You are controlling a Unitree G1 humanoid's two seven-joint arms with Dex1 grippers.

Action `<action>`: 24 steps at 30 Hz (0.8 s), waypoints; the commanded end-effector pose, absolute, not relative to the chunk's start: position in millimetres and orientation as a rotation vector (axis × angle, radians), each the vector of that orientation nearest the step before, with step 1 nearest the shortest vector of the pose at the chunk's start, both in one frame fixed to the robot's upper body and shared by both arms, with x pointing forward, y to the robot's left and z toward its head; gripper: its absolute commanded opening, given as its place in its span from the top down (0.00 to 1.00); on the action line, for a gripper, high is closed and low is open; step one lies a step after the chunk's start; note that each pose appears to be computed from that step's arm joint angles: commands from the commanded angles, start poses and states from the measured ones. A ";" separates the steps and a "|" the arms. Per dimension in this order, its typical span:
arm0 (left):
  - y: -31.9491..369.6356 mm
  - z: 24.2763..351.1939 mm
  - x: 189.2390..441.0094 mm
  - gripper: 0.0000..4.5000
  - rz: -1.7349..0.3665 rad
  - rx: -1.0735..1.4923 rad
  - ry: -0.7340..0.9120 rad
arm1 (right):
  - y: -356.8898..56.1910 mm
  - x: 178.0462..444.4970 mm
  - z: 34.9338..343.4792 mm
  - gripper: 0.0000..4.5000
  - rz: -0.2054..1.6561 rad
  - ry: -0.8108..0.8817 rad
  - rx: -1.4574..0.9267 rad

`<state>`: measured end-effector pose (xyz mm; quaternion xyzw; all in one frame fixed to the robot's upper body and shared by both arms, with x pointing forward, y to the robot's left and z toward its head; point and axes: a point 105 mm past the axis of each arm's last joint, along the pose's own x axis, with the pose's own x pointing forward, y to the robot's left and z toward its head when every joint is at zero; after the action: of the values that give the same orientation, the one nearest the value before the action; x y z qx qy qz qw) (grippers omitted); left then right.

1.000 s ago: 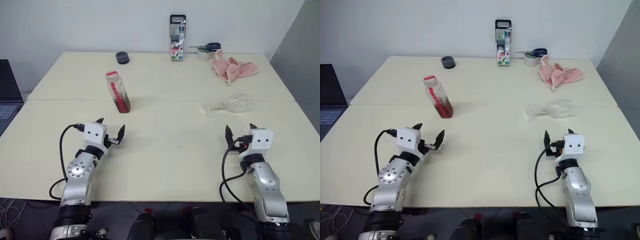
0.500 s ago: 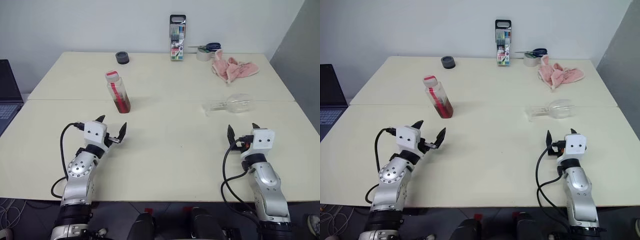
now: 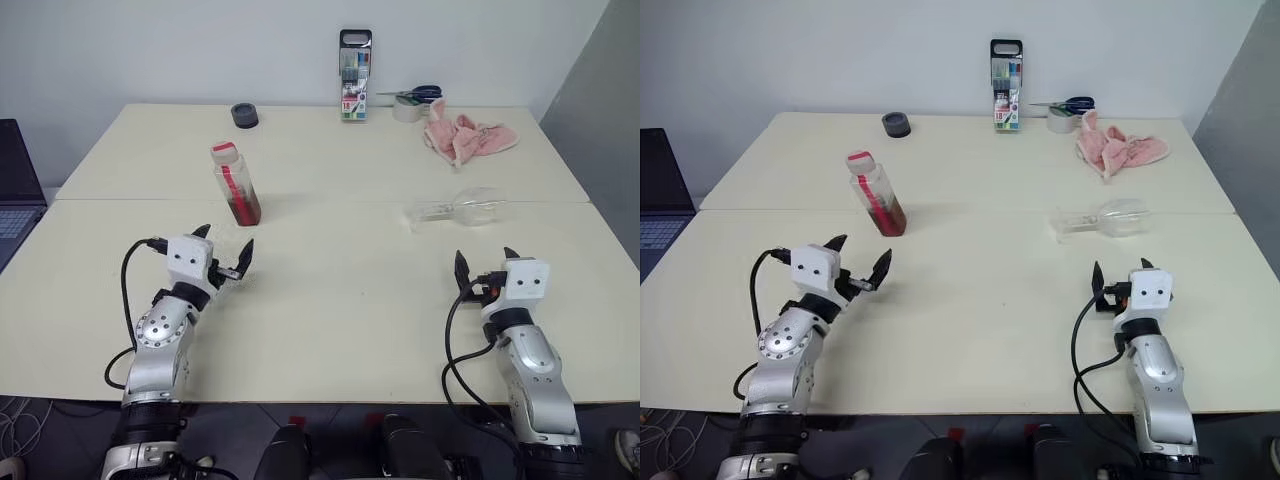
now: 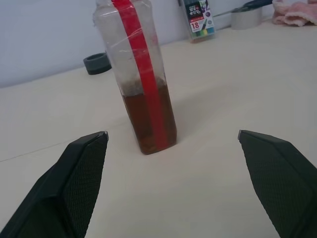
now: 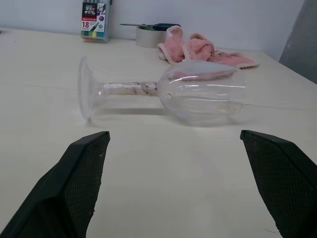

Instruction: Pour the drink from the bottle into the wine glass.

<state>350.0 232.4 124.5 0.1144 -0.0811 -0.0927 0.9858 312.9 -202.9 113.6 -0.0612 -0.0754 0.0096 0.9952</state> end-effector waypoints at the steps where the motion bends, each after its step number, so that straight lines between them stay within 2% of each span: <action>1: 230.9 144.5 352.6 0.00 -0.176 0.222 -0.222 | -182.1 309.7 139.1 0.00 0.155 -0.242 -0.134; 5: 234.8 148.7 365.3 0.00 -0.116 0.210 -0.189 | -139.6 305.3 159.0 0.00 0.442 -0.241 -0.109; 10: 228.2 155.4 382.9 0.00 -0.101 0.235 -0.132 | -107.3 296.1 180.2 0.00 0.734 -0.194 -0.167; 17: 226.3 169.3 401.9 0.00 -0.073 0.214 -0.113 | -97.5 293.0 196.6 0.00 0.856 -0.175 -0.228; 24: 225.0 181.7 419.5 0.00 -0.045 0.190 -0.126 | -99.5 291.8 194.9 0.00 0.912 -0.163 -0.262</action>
<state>415.7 226.5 160.1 0.0929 -0.0275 -0.0280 0.9949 295.1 -101.7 181.7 -0.1132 -0.0485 0.4285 0.8951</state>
